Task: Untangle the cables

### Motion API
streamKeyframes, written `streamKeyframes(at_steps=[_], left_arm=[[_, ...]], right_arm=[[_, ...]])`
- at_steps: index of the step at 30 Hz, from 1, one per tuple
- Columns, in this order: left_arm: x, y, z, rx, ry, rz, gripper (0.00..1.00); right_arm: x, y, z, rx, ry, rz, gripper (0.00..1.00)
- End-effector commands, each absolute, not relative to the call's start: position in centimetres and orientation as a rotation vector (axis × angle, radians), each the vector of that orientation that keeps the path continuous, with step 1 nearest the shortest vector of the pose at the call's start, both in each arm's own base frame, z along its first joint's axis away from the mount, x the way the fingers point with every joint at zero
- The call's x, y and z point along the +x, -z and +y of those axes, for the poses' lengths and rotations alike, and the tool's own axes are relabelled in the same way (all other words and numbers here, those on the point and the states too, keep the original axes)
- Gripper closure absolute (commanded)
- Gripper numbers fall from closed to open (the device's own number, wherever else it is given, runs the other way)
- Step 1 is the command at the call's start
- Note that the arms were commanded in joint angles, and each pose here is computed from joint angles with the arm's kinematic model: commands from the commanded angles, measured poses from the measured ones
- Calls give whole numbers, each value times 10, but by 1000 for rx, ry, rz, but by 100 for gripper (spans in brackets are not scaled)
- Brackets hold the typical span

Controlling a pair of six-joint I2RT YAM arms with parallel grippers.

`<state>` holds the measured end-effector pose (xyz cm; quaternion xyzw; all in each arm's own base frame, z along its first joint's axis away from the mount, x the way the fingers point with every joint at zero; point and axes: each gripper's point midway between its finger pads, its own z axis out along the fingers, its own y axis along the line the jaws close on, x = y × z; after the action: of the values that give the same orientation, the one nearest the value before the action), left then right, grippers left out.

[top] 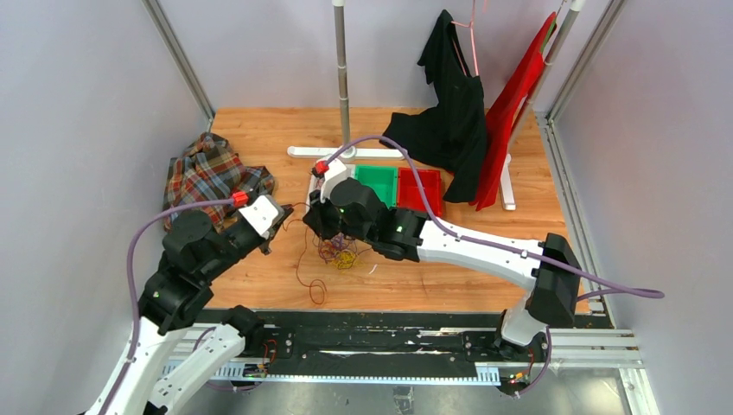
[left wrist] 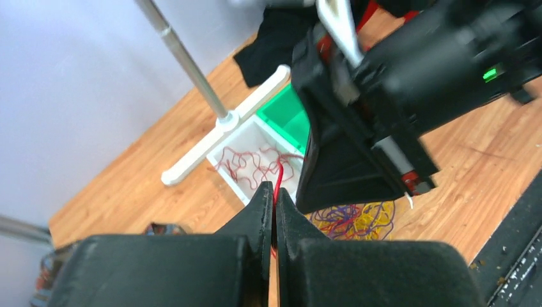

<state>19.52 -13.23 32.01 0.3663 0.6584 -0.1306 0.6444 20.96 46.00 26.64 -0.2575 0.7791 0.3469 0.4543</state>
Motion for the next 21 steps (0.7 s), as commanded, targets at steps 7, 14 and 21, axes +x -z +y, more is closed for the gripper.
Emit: streamKeyframes(at_steps=[7,14,21], left_arm=[[129,-417,-144,1118,357,1164,99],[114,-472,-134,1111,301,1059,100],[107,-523,-128,1073,247,956,99]], right_arm=[[193,-246,486,-749,-1002,1825,73],[208,-186,485,-733,-951,1923,75],[212,-109,468,-700,-887,2078,79]])
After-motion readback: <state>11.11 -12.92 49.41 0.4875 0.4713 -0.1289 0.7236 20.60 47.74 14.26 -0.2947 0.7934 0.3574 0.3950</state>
